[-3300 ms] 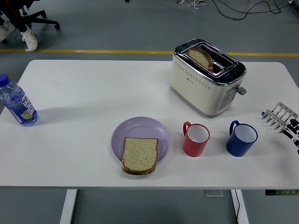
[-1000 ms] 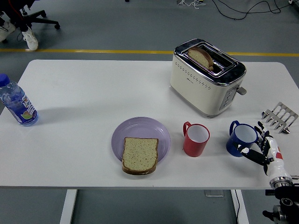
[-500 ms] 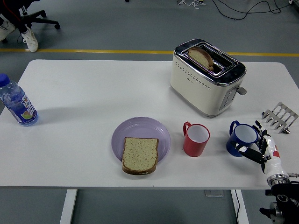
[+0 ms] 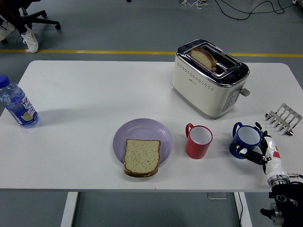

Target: Pick up the cup,pour liquid into bread,place the cup on the desk

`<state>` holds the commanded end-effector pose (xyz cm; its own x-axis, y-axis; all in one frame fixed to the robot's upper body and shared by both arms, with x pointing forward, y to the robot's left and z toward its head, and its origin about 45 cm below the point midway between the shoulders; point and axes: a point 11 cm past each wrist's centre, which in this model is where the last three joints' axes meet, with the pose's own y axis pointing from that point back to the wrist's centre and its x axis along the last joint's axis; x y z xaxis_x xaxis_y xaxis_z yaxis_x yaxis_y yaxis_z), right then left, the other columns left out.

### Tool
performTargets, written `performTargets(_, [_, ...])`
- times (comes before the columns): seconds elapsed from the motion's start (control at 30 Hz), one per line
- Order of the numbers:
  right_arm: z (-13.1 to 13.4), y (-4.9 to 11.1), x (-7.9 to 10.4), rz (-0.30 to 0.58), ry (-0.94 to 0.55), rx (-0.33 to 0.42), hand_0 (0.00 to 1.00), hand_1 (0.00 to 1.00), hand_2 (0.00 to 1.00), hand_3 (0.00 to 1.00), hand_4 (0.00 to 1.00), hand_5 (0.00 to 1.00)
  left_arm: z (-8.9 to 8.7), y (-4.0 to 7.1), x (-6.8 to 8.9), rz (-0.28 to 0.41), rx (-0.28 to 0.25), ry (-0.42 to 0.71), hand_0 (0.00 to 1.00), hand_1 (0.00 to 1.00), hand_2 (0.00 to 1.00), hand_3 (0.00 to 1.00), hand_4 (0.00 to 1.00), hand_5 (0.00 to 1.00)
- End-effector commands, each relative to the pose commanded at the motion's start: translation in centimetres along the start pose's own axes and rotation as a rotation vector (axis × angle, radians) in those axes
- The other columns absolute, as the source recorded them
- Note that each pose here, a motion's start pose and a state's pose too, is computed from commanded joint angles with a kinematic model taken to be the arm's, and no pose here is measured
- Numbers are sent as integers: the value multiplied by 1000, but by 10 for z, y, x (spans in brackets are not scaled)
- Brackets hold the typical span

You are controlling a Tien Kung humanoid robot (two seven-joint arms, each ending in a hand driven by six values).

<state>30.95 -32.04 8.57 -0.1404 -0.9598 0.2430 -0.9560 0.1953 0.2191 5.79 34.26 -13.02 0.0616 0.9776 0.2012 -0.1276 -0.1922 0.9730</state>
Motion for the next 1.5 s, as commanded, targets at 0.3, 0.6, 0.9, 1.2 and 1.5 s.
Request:
performTargets(0.3, [0, -2, -1, 1, 5, 3, 881, 829, 921, 935, 998, 91, 1, 0, 0, 0, -1, 3, 624, 598, 607, 558, 375, 986])
performTargets(0.6, [0, -4, 0, 9, -5, 2, 876, 822, 912, 906, 998, 108, 0, 0, 0, 0, 0, 2, 627, 601, 609, 560, 371, 990])
performTargets(0.9, [-1, -6, 0, 14, -11, 7, 876, 817, 908, 893, 998, 127, 2, 0, 0, 0, -2, 3, 628, 602, 612, 559, 370, 992])
performTargets(1.2, [1, -7, 1, 16, -25, -4, 851, 775, 851, 817, 991, 164, 2, 0, 0, 0, -3, 4, 628, 604, 613, 559, 362, 997])
performTargets(1.5, [5, -8, 1, 17, -31, -24, 836, 763, 825, 804, 990, 167, 2, 0, 0, 0, -2, 2, 628, 604, 613, 559, 360, 993])
